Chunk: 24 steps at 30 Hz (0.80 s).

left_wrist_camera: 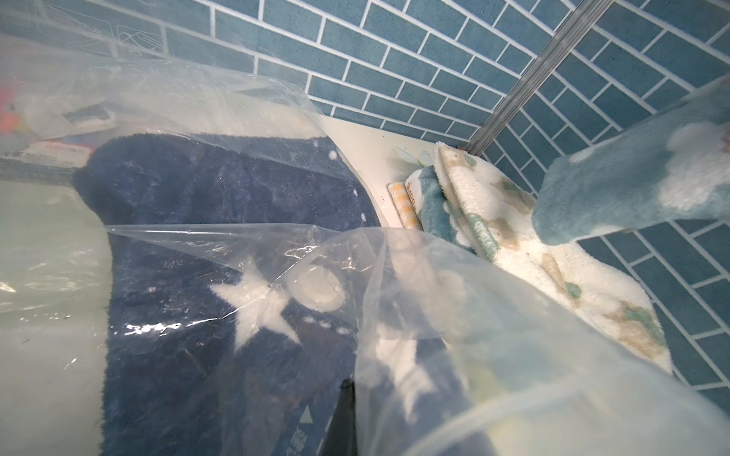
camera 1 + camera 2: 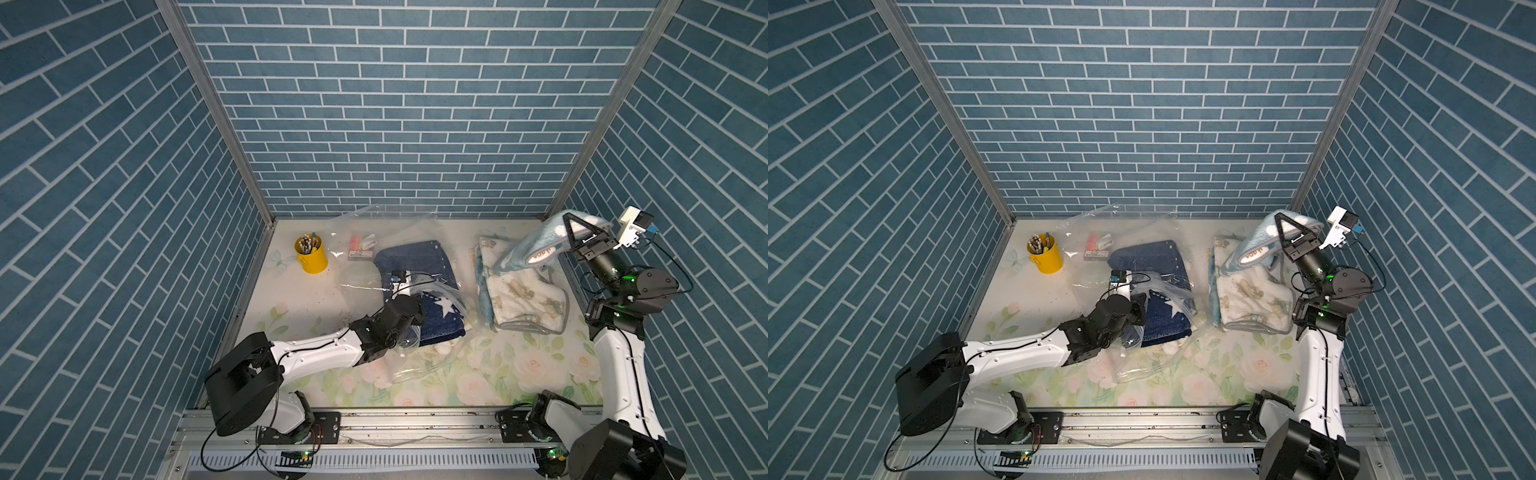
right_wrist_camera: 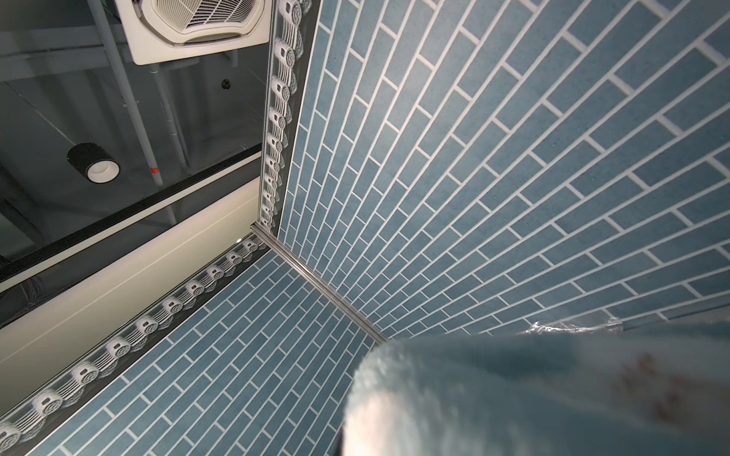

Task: Take the blanket out of the vacuum bag
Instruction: Place the blanket at the center of the board.

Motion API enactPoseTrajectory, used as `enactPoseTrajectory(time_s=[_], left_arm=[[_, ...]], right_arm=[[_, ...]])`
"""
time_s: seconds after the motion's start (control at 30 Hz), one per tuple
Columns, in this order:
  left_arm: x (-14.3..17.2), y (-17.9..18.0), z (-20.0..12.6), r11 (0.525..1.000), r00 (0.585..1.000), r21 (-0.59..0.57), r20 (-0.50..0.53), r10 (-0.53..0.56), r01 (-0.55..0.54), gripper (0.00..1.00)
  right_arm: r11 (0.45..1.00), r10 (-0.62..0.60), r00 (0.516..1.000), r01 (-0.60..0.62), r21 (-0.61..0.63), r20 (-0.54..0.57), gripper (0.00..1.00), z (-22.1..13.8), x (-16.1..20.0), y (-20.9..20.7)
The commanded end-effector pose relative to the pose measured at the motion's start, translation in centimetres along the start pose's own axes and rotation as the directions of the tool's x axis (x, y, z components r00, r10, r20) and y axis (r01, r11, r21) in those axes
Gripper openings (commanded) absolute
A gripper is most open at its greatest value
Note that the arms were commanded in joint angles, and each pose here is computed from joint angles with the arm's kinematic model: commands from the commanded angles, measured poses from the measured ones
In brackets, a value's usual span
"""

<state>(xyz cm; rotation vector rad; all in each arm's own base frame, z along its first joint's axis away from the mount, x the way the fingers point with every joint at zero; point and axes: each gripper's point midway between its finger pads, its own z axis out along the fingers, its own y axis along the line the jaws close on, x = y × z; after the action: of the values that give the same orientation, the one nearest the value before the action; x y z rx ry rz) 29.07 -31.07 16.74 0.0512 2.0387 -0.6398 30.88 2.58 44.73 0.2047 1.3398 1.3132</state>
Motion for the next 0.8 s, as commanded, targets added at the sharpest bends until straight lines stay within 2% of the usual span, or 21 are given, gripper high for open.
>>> enactPoseTrajectory(time_s=[0.0, 0.23, 0.4, 0.47, 0.53, 0.57, 0.63, 0.67, 0.77], left_arm=[[0.1, 0.5, 0.0, 0.999, 0.999, -0.013, -0.015, 0.031, -0.032, 0.0], [0.1, 0.2, 0.5, 0.999, 0.999, -0.016, -0.02, 0.047, -0.047, 0.0], [-0.5, -0.5, 0.8, 0.999, 0.999, -0.005, -0.012, 0.051, -0.051, 0.0], [-0.8, -0.9, 1.0, 0.999, 0.999, 0.004, -0.011, 0.053, -0.053, 0.0], [-1.0, -1.2, 1.0, 0.999, 0.999, 0.014, -0.008, 0.053, -0.053, 0.0], [-1.1, -1.3, 0.9, 0.999, 0.999, 0.019, -0.006, 0.049, -0.049, 0.0], [-1.0, -1.3, 0.8, 0.999, 0.999, 0.027, -0.007, 0.043, -0.042, 0.0], [-0.9, -1.3, 0.8, 0.999, 0.999, 0.03, -0.009, 0.037, -0.036, 0.0], [-0.4, -1.1, 0.4, 0.999, 1.0, 0.046, -0.017, 0.022, -0.022, 0.0]], right_arm=[[0.999, -0.035, 0.999, 0.035, 0.006, 0.027, 0.0, -0.1, -0.5, 0.1], [0.999, 0.013, 0.999, -0.014, 0.041, 0.035, 0.0, 2.8, -2.6, -4.1], [0.997, 0.007, 1.0, -0.005, -0.076, 0.026, 0.0, 6.6, -5.8, -2.2], [0.992, -0.019, 1.0, 0.021, -0.124, 0.024, 0.0, 7.3, -7.0, 0.0], [0.993, -0.008, 1.0, 0.01, -0.114, 0.023, 0.0, 7.2, -7.1, 0.5], [0.997, 0.005, 1.0, -0.004, -0.071, 0.019, 0.0, 6.9, -6.5, -0.4], [0.992, 0.017, 0.999, -0.021, 0.125, 0.037, 0.0, 5.1, -4.4, -5.0], [0.977, 0.015, 0.999, -0.023, 0.213, 0.037, 0.0, 4.0, -3.2, -7.2], [0.903, 0.148, 0.988, -0.15, 0.402, 0.036, 0.0, -0.6, 3.1, -14.4]])
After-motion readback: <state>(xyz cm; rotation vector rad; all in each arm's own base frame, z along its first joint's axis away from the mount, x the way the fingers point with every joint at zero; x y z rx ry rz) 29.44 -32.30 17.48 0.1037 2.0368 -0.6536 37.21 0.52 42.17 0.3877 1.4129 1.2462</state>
